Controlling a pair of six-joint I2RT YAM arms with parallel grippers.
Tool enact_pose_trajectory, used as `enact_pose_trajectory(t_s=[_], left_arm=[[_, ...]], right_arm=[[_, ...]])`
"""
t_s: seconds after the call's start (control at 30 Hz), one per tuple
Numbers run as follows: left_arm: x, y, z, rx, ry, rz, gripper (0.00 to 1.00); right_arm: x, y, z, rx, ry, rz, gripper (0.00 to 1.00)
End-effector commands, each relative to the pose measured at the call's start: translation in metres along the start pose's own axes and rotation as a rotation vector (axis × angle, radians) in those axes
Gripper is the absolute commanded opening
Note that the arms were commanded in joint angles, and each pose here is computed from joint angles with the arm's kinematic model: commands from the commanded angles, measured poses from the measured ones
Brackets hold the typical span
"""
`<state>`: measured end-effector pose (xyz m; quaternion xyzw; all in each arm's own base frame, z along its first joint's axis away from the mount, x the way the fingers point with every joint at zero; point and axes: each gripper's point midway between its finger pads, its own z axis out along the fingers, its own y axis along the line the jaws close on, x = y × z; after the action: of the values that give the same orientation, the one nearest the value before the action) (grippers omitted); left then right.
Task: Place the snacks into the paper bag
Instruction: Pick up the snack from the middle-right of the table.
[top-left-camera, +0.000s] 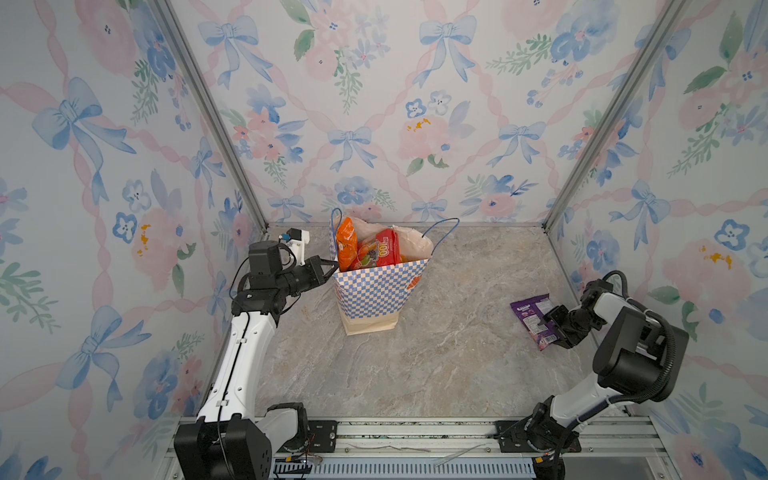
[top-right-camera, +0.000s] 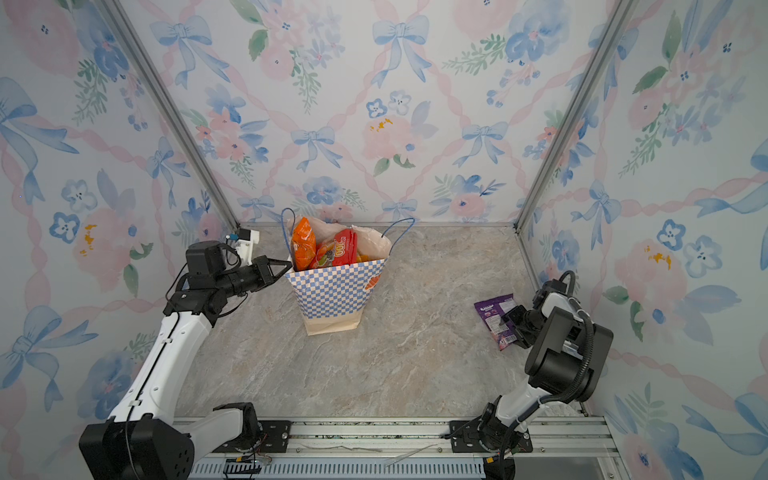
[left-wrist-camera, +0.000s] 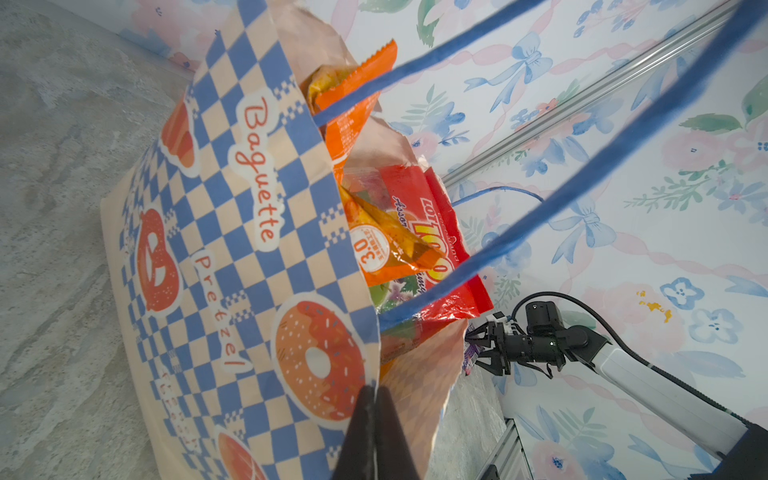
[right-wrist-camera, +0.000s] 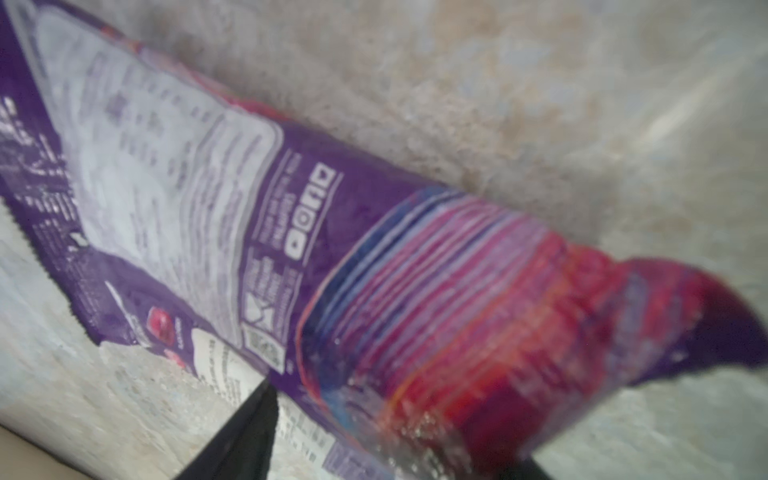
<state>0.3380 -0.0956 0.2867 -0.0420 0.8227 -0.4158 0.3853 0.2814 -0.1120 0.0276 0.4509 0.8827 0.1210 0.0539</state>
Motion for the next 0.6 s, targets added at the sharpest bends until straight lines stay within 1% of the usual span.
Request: enact_pose_trajectory(t_s=[0.0,0.07,0.13,0.23,0.27,0.4,0.53,0.57], left_arm=[[-0.011,-0.016,-0.006,0.045,-0.030,0.047,0.00],[-0.010,-0.017,-0.006,0.046,-0.029,0.047,0.00],[-0.010,-0.017,-0.007,0.047,-0.029,0.047,0.00],[-0.009,-0.016,-0.007,0.046,-0.029,0.047,0.00],[-0.010,-0.017,-0.007,0.047,-0.031,0.050,0.00],[-0.010,-0.018,-0.008,0.049,-0.033,0.051,0.00],[-0.011,-0.018,-0.008,0.047,-0.035,0.051,0.00],[-0.011,-0.018,-0.008,0.048,-0.034,0.049,0.00]], right_arm=[[-0.004,0.004,-0.005,0.013,-0.026,-0.034,0.46],[-0.005,0.008,-0.008,-0.004,-0.032,-0.045,0.32],[-0.008,0.018,-0.020,-0.043,-0.071,-0.066,0.17],[-0.011,0.037,-0.036,-0.129,-0.125,-0.097,0.02],[-0.012,0.043,-0.044,-0.156,-0.147,-0.108,0.00],[-0.010,0.072,-0.081,-0.234,-0.234,-0.163,0.00],[0.004,0.113,-0.131,-0.306,-0.296,-0.248,0.00],[0.009,0.127,-0.150,-0.330,-0.328,-0.281,0.00]])
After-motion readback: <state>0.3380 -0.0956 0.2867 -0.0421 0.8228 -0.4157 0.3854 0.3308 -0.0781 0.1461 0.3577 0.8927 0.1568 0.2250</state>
